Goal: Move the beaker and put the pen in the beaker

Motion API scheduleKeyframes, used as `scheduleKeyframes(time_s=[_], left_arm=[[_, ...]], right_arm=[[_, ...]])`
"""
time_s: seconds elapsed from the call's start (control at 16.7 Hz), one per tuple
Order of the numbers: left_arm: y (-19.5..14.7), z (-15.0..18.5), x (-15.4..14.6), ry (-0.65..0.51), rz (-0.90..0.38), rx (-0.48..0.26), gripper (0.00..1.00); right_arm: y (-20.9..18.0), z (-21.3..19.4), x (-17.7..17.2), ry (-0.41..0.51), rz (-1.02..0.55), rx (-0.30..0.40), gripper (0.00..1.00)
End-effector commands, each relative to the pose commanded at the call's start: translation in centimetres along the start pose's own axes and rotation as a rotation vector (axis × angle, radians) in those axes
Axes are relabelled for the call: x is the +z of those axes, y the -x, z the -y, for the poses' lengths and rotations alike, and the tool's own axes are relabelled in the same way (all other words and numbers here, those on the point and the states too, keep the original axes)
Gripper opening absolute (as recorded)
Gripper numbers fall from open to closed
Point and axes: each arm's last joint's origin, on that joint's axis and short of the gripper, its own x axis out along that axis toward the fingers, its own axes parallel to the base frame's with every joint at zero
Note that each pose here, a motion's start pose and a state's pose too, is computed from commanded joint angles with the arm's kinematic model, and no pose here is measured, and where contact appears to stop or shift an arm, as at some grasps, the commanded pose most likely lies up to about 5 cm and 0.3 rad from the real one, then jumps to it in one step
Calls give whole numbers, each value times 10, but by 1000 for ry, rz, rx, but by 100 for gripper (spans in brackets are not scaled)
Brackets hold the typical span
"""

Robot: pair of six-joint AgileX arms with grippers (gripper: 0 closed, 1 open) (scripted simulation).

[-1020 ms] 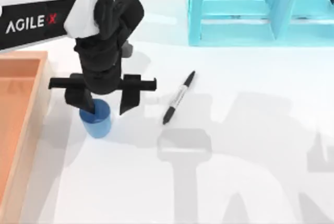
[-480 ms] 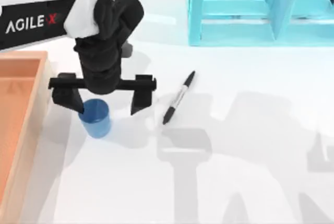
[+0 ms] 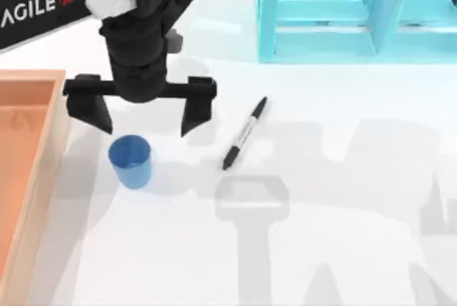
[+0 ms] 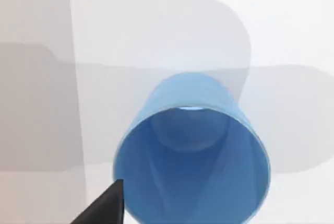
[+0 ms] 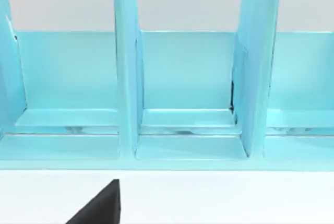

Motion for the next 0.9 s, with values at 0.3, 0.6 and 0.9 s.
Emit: scheduleKeyframes(time_s=[0.3, 0.6, 0.9], left_arm=[[72, -4, 3, -1, -1, 0, 100], [113, -12, -4, 3, 9, -4, 100], [112, -11, -3, 1, 9, -3, 100]], right_arm=[[0, 0, 0, 0, 0, 0, 100], [0, 0, 0, 0, 0, 0, 100], [0, 0, 0, 0, 0, 0, 100]])
